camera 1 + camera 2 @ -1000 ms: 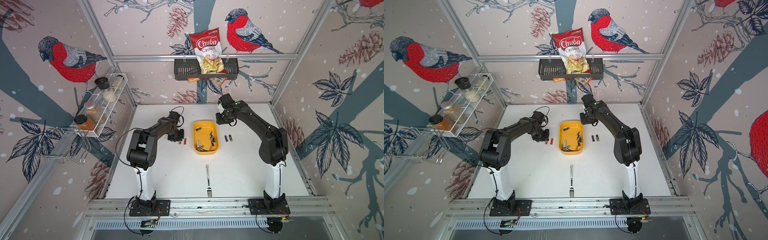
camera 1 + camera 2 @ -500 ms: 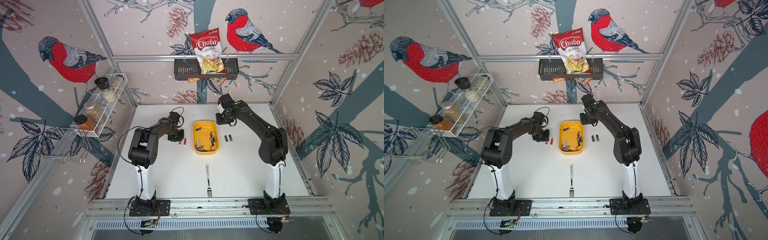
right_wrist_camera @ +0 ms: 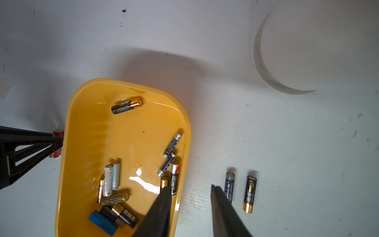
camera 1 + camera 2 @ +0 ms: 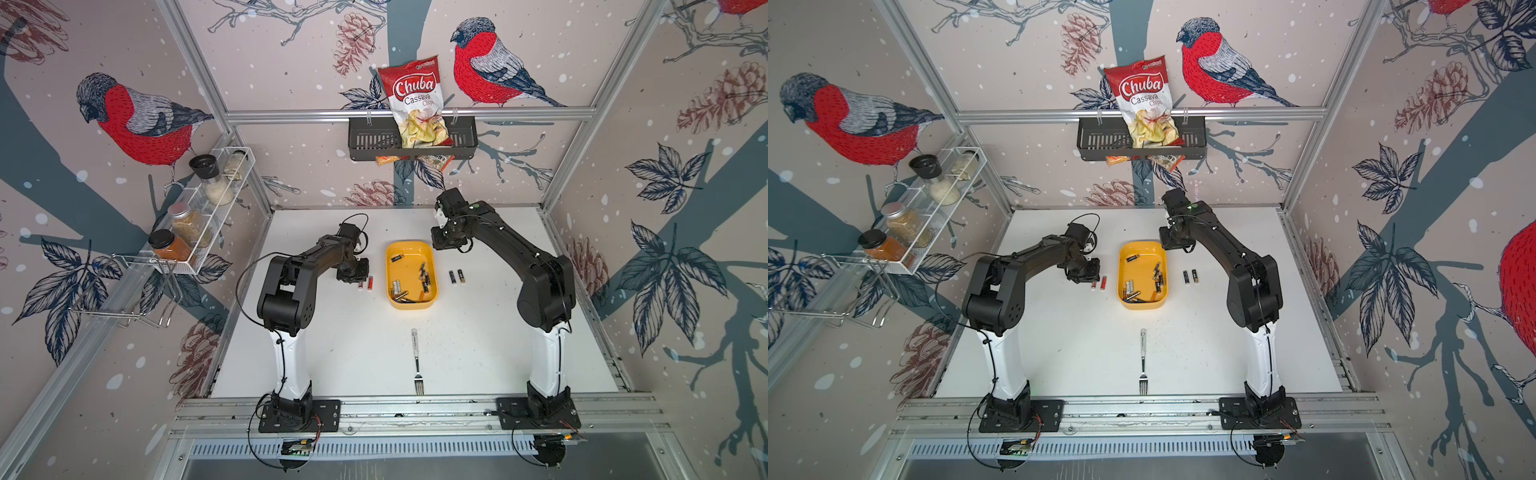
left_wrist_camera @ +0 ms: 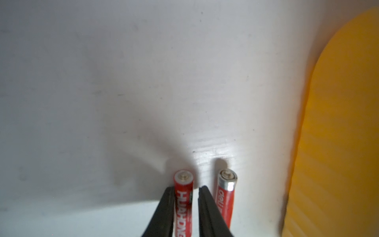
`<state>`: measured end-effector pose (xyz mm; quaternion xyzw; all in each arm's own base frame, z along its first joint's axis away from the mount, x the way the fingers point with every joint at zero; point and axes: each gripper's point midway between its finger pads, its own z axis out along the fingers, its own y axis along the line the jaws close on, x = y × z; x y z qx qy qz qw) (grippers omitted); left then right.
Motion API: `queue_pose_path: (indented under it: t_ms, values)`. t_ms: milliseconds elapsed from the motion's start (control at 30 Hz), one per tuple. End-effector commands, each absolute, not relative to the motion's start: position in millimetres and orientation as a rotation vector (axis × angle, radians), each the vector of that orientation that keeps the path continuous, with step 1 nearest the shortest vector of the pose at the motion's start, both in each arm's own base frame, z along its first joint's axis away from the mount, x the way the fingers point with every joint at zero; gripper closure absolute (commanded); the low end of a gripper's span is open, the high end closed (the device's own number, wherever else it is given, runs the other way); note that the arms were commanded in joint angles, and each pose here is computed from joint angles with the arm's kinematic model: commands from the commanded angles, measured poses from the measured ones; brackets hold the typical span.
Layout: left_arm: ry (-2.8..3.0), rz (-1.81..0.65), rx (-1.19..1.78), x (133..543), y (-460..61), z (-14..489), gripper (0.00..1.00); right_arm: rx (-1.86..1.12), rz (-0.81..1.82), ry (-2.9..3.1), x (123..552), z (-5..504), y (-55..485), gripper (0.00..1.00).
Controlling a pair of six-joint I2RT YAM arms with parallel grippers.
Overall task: Take the batteries out of the storage box
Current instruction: Place the battery at the center of the board.
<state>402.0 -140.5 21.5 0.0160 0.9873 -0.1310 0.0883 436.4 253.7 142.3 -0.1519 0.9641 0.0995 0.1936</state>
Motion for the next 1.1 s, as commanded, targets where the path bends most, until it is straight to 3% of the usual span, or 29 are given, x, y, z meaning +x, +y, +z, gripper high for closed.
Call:
queue_pose_path:
  t_ms: [0,533,1067]
  values:
    - [2.949,-0.376,0.052,400,-138,19,0.73,-0.428,0.270,2.708,436,141,253,0.61]
    - [2.926,-0.409,0.036,404,-141,34,0.70,-0.445,0.277,2.694,431,147,263,0.61]
    - [2.874,-0.452,0.018,410,-142,62,0.69,-0.628,0.378,2.752,376,99,345,0.61]
